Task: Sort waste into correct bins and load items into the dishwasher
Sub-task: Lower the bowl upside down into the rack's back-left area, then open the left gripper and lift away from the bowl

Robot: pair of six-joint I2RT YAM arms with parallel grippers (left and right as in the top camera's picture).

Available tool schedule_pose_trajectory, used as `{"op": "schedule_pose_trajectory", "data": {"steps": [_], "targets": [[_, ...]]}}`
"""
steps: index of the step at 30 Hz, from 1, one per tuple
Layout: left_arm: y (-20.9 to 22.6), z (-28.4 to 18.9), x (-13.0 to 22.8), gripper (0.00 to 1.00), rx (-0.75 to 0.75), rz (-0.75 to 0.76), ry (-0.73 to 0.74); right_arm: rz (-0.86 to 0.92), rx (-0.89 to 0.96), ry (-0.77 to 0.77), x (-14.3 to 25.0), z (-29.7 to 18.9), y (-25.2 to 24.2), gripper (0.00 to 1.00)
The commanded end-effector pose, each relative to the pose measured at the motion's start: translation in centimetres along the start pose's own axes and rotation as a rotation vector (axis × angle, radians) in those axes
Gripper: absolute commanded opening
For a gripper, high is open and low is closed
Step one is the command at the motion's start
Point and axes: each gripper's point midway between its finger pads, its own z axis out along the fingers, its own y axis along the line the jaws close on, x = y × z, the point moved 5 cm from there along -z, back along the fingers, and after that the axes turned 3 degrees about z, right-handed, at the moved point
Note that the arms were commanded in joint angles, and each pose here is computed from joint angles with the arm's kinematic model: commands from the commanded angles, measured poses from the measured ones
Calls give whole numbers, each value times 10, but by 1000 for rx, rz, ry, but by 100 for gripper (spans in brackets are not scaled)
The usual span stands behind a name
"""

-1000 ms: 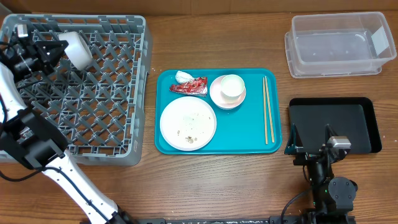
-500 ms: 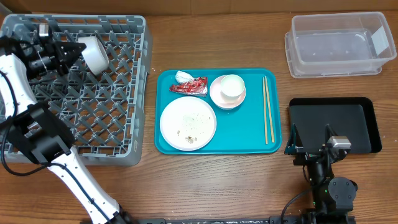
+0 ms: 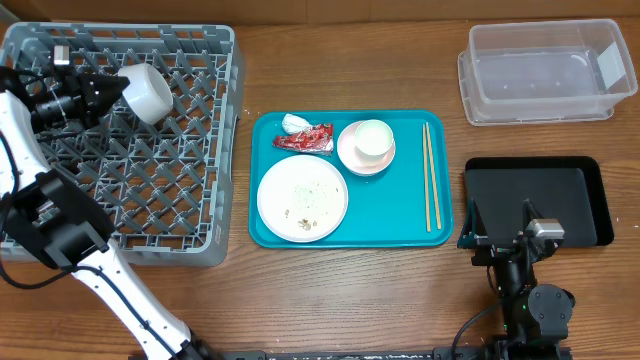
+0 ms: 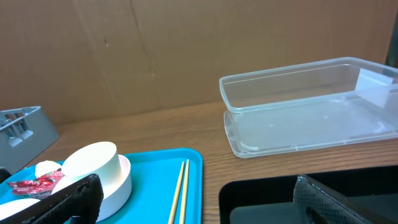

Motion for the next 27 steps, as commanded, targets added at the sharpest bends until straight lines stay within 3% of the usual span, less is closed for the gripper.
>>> {"op": "schedule_pose_trajectory", "data": {"steps": [1,12,21,27], "targets": [[41,-9,5,4,-283,-41,36,-7,5,-7,1,0,-1,99],[67,-22,7,4,-508,-89,40,-7,5,-7,1,0,-1,100],[64,-25,-3,4,-520,-105,-10,-7,5,-7,1,0,-1,100],[40,-35,-15,5,-541,-44,-55,-7,5,-7,1,0,-1,100]]}}
